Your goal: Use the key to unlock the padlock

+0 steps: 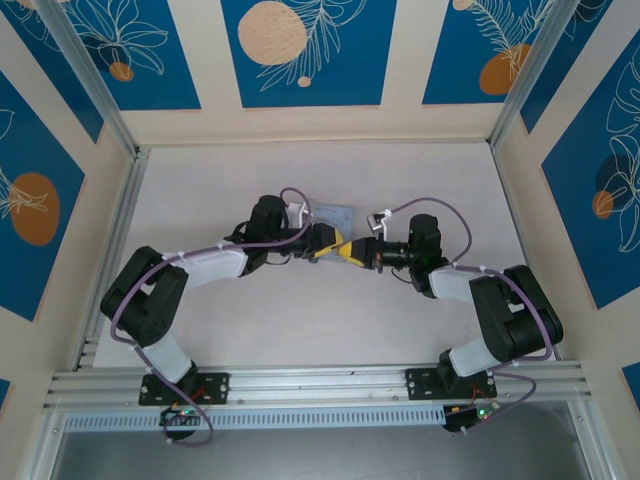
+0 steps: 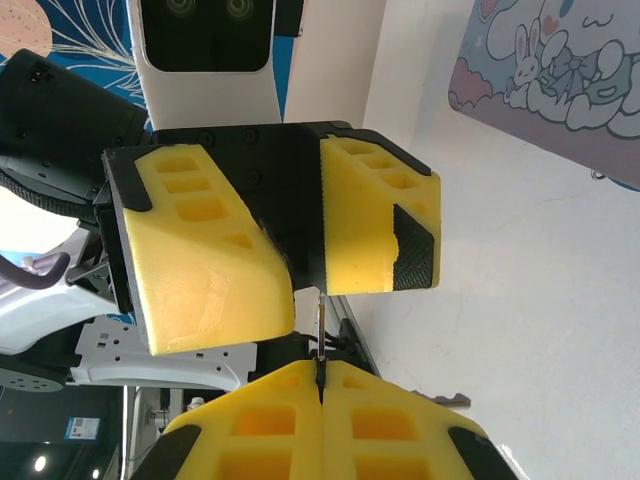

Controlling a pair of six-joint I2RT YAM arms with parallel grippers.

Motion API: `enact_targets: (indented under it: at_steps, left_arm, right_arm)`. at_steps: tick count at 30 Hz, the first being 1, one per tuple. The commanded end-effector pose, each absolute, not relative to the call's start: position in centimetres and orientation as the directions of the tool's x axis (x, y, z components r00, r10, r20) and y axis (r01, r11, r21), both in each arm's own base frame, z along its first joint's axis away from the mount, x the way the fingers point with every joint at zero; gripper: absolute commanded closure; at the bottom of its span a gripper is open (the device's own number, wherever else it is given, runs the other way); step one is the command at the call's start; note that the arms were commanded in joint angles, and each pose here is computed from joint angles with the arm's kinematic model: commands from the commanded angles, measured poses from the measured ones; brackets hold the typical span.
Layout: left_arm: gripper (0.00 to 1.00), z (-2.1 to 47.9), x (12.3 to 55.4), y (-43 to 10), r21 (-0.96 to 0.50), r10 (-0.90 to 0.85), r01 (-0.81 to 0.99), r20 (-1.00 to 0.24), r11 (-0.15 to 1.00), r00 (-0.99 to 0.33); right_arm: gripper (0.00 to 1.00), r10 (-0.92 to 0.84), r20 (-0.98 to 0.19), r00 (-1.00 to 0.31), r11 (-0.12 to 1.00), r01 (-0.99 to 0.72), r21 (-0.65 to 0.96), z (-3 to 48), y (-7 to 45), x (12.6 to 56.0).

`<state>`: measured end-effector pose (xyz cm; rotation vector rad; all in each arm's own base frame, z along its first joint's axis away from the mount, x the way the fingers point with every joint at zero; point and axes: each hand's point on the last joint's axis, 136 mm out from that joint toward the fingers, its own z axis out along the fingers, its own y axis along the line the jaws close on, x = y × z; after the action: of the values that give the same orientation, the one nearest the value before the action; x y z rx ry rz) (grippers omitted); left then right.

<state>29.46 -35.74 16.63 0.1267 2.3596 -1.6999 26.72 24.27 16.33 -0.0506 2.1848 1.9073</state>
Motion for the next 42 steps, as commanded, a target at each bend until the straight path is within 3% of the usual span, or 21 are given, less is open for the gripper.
enact_targets:
  at_steps: [1, 7, 13, 17, 19, 21, 22, 30, 37, 42]
  left_arm:
    - [0.59, 17.9, 29.3, -36.8, -0.929, -0.036, 0.241, -0.261, 0.281, -0.965]
    - [0.76, 17.9, 29.2, -37.1, -0.93, -0.032, 0.244, -0.262, 0.275, -0.965]
    - [1.0, 17.9, 28.9, -37.3, -0.931, -0.026, 0.245, -0.261, 0.269, -0.965]
    - [1.0, 17.9, 29.1, -37.2, -0.933, -0.046, 0.228, -0.25, 0.278, -0.967]
    - [1.0, 17.7, 29.5, -36.8, -0.93, -0.08, 0.212, -0.246, 0.301, -0.966]
    - [1.0, 17.8, 30.0, -36.2, -0.925, -0.126, 0.195, -0.247, 0.326, -0.961]
    - [1.0, 17.9, 30.2, -36.0, -0.924, -0.149, 0.187, -0.247, 0.333, -0.957]
    - [1.0, 19.5, 32.9, -33.9, -0.933, -0.387, 0.077, -0.219, 0.351, -0.896]
    - [1.0, 20.6, 34.5, -32.7, -0.958, -0.564, -0.04, -0.133, 0.284, -0.815]
    - [1.0, 21.1, 34.6, -32.5, -0.965, -0.635, -0.081, -0.099, 0.249, -0.766]
  right_arm:
    - [1.0, 0.113, -0.219, -0.969, 0.131, -0.204, 0.97, 16.9, 24.7, 26.8]
    - [1.0, 0.114, -0.22, -0.969, 0.131, -0.205, 0.97, 17.0, 24.7, 26.8]
    - [1.0, 0.121, -0.219, -0.968, 0.135, -0.203, 0.97, 16.9, 24.6, 26.9]
    - [1.0, 0.157, -0.205, -0.966, 0.145, -0.183, 0.972, 16.8, 24.1, 27.4]
    - [0.87, 0.193, -0.191, -0.962, 0.15, -0.164, 0.975, 16.8, 23.4, 27.6]
    - [0.61, 0.235, -0.189, -0.953, 0.153, -0.156, 0.976, 17.2, 22.5, 27.7]
    - [0.53, 0.252, -0.189, -0.949, 0.159, -0.152, 0.976, 17.3, 22.1, 27.6]
    - [0.17, 0.5, -0.165, -0.85, 0.282, -0.02, 0.959, 18.5, 19.0, 29.3]
    - [0.16, 0.621, -0.176, -0.764, 0.255, -0.015, 0.967, 20.4, 18.5, 31.6]
    - [0.25, 0.615, -0.201, -0.762, 0.208, -0.089, 0.974, 22.2, 20.1, 33.1]
